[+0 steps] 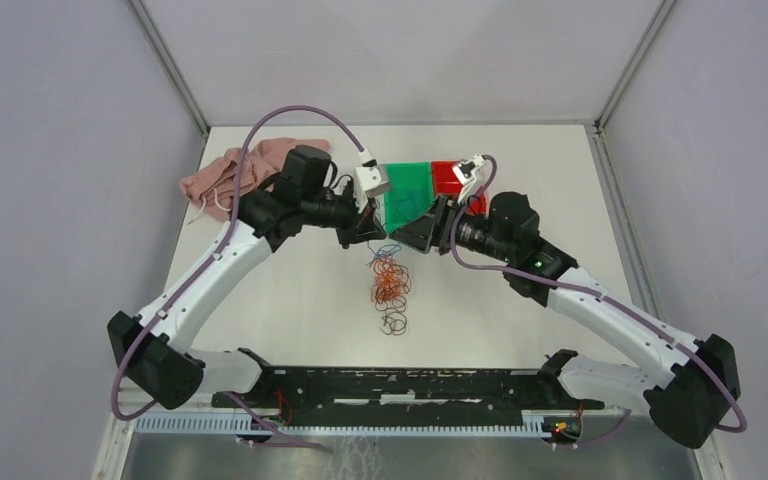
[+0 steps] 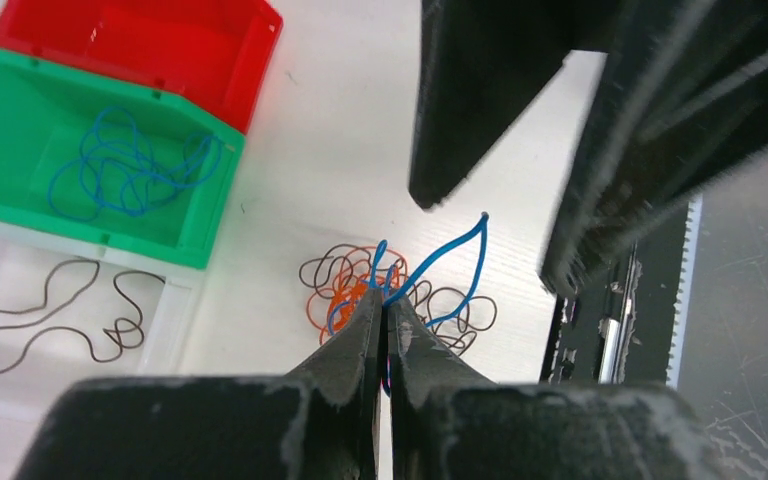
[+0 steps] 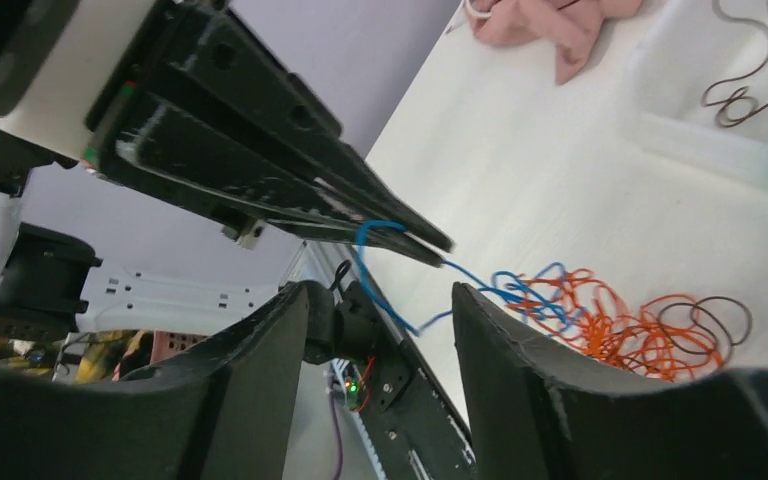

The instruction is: Untangle the cables

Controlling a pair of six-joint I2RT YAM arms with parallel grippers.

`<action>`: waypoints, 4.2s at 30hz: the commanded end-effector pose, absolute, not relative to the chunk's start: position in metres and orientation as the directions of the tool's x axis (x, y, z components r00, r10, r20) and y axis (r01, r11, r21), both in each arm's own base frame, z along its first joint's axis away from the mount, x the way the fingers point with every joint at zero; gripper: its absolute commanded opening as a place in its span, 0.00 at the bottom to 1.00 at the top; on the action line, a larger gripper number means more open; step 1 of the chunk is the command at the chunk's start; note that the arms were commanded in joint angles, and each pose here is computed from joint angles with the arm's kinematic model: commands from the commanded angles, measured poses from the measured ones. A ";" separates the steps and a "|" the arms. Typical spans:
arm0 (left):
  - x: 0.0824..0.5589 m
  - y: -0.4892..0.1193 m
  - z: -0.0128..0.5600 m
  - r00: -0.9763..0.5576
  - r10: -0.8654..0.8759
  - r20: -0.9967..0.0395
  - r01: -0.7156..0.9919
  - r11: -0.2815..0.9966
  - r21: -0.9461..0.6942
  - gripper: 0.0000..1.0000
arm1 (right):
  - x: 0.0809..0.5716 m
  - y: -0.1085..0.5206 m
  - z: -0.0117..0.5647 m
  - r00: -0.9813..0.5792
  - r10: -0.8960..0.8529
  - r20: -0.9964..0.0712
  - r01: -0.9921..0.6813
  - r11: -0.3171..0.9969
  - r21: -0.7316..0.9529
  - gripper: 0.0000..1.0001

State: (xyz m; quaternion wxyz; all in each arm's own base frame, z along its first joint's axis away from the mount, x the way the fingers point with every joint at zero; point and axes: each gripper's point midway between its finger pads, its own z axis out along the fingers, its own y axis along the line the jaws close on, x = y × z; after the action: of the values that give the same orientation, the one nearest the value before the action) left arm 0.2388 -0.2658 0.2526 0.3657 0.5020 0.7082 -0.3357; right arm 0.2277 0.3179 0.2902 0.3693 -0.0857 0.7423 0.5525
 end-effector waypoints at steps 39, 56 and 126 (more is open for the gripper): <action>0.183 -0.271 0.362 0.309 0.287 -0.907 0.941 0.043 0.334 0.03 | 0.200 0.344 0.287 -0.677 0.180 -0.714 -0.649 0.313 0.694 0.81; 0.183 -0.278 0.364 0.309 0.272 -0.911 0.942 0.042 0.332 0.03 | 0.196 0.363 0.289 -0.688 0.194 -0.699 -0.644 0.281 0.712 0.82; 0.167 -0.115 0.816 0.954 0.197 -0.226 -0.109 0.931 0.348 0.03 | 0.216 0.276 -0.016 -0.804 0.115 -0.583 -0.218 0.855 0.470 0.19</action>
State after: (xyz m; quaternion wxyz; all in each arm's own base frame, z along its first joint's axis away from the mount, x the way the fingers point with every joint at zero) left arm 0.1815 -0.1616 0.7778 0.9477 0.2641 0.1775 -0.0231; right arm 0.2261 0.3016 0.0180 0.3298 -0.0283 0.8863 0.3238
